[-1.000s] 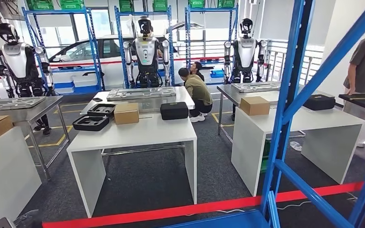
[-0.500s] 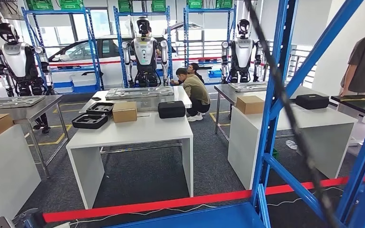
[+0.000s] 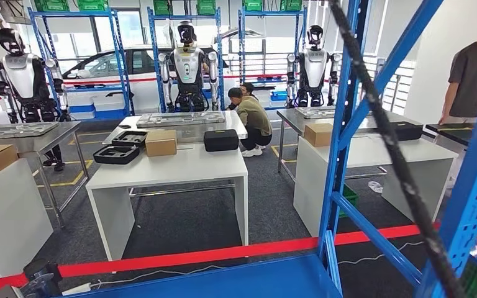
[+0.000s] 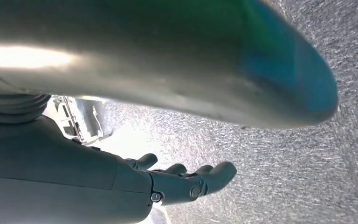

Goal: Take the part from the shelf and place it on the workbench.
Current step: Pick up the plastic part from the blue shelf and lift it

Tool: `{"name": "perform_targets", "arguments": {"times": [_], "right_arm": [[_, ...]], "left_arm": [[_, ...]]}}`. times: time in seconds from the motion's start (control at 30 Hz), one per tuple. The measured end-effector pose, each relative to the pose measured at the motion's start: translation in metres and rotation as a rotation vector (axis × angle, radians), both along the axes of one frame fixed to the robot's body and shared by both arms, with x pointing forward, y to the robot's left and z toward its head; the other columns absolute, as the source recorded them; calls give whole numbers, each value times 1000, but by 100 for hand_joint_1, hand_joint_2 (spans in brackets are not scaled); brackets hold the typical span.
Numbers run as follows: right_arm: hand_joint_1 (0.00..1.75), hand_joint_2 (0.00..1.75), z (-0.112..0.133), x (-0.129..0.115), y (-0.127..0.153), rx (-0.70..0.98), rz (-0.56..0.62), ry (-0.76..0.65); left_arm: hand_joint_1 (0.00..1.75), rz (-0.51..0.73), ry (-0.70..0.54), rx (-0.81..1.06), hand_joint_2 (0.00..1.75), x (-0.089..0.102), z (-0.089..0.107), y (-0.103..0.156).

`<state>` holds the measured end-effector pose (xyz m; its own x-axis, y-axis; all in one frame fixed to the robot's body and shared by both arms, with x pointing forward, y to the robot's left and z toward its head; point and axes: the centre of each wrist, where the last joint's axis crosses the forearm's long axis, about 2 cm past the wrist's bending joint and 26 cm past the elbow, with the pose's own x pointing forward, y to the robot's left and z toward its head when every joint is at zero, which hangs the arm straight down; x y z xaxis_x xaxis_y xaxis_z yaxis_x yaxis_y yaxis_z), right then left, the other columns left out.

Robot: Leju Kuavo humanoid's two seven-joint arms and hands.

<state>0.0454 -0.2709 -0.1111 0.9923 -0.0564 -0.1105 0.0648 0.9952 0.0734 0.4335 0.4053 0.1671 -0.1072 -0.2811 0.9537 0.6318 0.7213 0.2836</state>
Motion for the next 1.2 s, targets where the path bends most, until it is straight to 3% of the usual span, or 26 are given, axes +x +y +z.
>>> {"name": "perform_targets", "arguments": {"times": [0.5,1.2], "right_arm": [[0,0,0,0,0,1,8,0],[0,0,0,0,0,2,2,1]], "left_arm": [[0,-64,37,107,175,-3,-3,5],[0,-264,237,293,175,-18,-16,26]]}}
